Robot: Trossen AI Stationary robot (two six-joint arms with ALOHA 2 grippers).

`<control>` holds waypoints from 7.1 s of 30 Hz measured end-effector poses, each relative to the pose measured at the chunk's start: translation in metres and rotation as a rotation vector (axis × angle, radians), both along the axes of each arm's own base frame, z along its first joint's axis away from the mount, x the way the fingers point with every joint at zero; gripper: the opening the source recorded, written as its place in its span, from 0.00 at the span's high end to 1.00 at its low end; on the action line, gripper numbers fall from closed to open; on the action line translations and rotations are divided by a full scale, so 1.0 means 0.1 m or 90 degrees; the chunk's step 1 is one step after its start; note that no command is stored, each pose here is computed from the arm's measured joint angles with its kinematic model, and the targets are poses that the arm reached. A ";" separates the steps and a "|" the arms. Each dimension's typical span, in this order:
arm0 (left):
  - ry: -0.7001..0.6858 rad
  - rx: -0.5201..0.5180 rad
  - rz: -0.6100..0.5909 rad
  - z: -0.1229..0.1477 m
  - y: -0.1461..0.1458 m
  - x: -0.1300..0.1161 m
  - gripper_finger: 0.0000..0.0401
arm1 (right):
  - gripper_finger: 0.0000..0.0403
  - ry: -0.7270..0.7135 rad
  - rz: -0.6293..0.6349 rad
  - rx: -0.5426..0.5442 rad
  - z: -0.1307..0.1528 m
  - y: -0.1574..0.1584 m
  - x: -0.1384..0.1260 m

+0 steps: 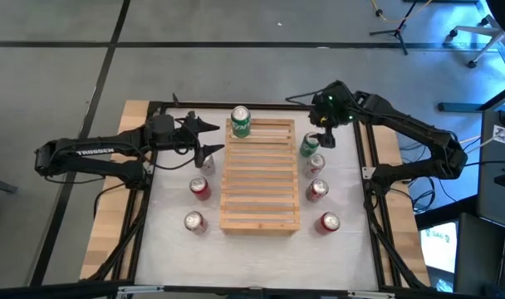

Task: Place canned beverage on shelf
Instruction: Put the green soda can on the shelf aligned with the green soda can

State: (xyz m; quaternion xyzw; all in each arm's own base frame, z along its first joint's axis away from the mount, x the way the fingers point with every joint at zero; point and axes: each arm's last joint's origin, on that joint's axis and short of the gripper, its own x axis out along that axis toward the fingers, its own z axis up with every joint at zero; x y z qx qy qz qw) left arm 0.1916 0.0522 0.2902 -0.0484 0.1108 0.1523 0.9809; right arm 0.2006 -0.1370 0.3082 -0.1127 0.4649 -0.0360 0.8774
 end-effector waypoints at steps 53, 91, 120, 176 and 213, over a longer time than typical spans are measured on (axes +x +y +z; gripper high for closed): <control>0.000 0.000 0.000 0.00 0.00 0.00 0.20 | 0.12 0.219 0.016 0.141 -0.73 -0.21 0.29; -0.001 -0.002 0.001 0.00 0.00 0.00 0.20 | 0.29 0.234 0.018 0.148 -0.69 -0.20 0.27; -0.001 -0.002 0.001 0.00 0.00 0.00 0.20 | 0.28 0.148 -0.017 0.054 0.79 -0.18 0.22; 0.001 0.000 0.000 0.00 0.00 0.00 0.20 | 0.28 0.027 0.115 0.047 0.84 -0.05 0.90; 0.001 0.002 -0.001 0.00 0.00 0.00 0.20 | 0.28 0.020 0.125 0.064 0.84 -0.04 0.89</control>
